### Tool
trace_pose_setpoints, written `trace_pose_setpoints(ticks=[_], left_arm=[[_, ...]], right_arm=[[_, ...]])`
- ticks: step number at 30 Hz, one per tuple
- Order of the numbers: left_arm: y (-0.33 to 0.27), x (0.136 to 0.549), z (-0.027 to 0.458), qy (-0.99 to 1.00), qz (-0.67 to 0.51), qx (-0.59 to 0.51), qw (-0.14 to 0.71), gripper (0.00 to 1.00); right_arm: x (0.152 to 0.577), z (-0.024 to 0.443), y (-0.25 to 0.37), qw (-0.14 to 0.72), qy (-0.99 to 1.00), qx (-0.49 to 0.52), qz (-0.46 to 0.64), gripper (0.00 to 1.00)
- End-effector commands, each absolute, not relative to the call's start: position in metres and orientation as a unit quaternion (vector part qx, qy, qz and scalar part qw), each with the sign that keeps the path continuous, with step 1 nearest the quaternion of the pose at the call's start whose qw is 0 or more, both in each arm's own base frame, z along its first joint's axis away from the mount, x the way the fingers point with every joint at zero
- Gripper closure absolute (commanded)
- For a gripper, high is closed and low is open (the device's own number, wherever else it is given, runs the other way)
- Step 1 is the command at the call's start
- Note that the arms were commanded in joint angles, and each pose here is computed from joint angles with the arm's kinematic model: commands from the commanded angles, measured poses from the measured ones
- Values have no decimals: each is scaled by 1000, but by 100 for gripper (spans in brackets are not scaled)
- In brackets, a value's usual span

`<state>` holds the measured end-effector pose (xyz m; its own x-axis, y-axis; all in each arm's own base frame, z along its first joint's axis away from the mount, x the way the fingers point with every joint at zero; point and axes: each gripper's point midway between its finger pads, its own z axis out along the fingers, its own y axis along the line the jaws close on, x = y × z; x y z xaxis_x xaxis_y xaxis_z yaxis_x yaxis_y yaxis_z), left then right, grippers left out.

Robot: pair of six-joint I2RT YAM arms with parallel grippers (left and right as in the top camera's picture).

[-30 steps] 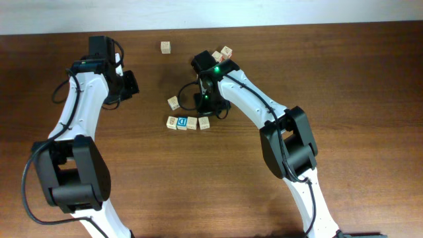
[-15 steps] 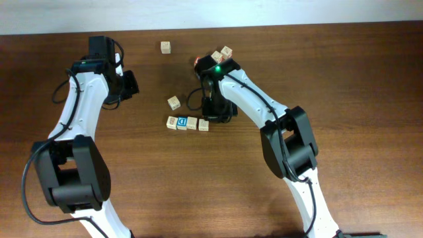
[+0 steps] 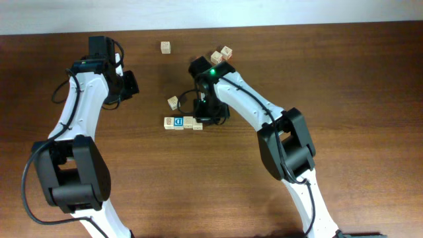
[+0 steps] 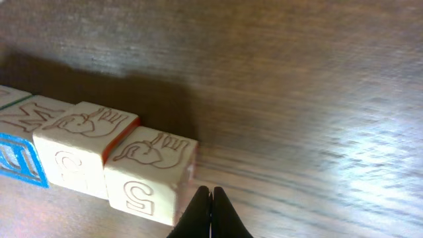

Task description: Rotate 4 blocks

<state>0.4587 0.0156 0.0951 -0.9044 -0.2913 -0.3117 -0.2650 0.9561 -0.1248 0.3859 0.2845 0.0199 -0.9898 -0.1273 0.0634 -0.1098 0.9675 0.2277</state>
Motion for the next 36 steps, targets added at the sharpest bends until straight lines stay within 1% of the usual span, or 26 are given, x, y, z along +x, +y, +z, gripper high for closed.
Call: trace_pose_setpoints(ticks=[1,5,8,12,17,21,25,36], left_arm=[[16,456,93,977,-38,-135,162,100],[16,458,93,976,-38,-135,165,100],[16,458,93,976,-39,-135,165,100],[16,458,93,976,-39,-135,166,100],[16,458,93,976,-39,-135,165,100],[16,458,93,976,-39,-135,165,100],[16,457,93,976,-38,-135,164,100],[16,457,93,976,-38,-135,164,100]], right_arm=[[418,70,289,-39,-982,108,-151,96],[434,76,322,-92,-969,130,-187,94],[439,70,349,-115,-965,119,-203,94],[430,52,357,-98,-967,127,-196,95],[419,46,358,-81,-970,132,-187,96],[422,41,354,-93,-974,131,-161,95],[419,27,354,-82,-975,133,-155,96],[407,23,360,-70,-976,142,-150,96]])
